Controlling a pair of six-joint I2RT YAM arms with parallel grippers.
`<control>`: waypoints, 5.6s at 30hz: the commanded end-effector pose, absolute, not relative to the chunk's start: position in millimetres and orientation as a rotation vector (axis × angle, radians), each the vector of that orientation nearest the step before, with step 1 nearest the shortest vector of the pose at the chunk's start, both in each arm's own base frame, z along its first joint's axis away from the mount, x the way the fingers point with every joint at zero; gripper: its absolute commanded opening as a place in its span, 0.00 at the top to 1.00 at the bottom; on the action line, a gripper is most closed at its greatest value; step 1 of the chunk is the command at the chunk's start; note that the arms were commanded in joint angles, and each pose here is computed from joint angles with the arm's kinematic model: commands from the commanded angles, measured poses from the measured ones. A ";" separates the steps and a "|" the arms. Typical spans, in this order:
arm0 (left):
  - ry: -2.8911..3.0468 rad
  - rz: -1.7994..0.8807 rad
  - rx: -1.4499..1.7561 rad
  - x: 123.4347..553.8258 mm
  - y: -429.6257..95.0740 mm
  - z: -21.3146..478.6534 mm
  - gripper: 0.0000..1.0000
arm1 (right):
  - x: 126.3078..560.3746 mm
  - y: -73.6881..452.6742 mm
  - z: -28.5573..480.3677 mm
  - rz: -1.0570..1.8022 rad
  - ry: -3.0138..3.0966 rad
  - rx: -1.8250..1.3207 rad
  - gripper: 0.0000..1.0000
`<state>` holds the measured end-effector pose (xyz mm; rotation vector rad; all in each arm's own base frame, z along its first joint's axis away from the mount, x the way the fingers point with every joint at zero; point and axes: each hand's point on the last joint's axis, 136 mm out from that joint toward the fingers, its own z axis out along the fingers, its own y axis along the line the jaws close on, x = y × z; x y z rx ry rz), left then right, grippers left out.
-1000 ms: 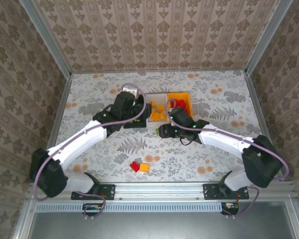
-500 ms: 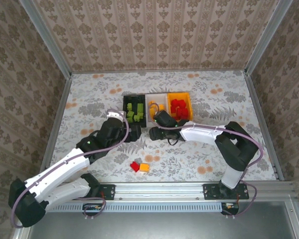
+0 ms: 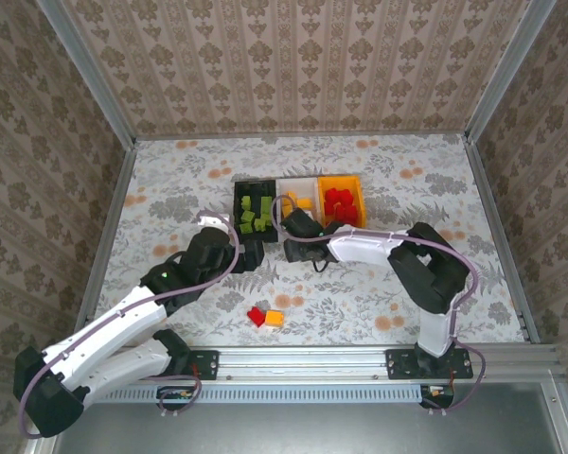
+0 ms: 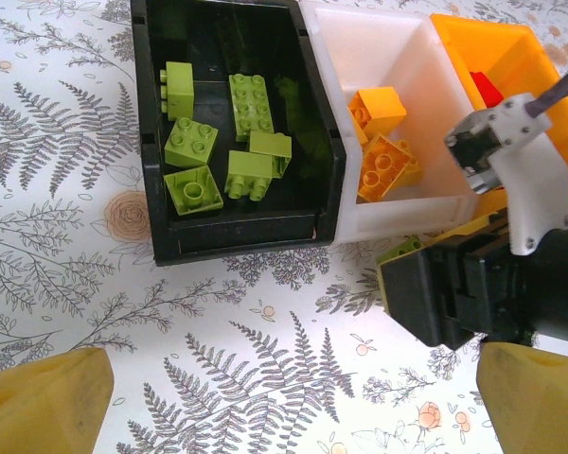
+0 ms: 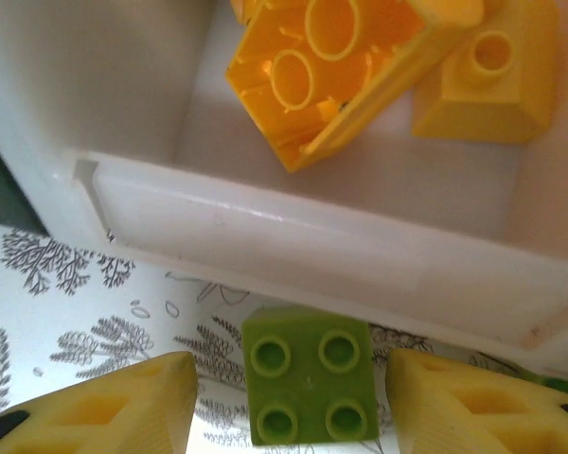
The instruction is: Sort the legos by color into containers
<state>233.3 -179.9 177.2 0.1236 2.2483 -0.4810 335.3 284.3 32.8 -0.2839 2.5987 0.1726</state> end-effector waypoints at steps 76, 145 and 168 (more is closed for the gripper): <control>2.791 -0.214 0.583 111.6 -180.9 26.0 0.22 | 380.0 289.3 171.0 0.483 2.339 -0.152 0.30; 2.384 -0.525 0.725 386.7 -435.5 139.4 0.60 | 308.2 100.9 145.3 0.251 2.314 0.366 0.29; 2.408 -0.552 0.764 253.1 -356.6 155.8 0.00 | 308.3 114.4 135.0 0.324 2.358 0.319 0.27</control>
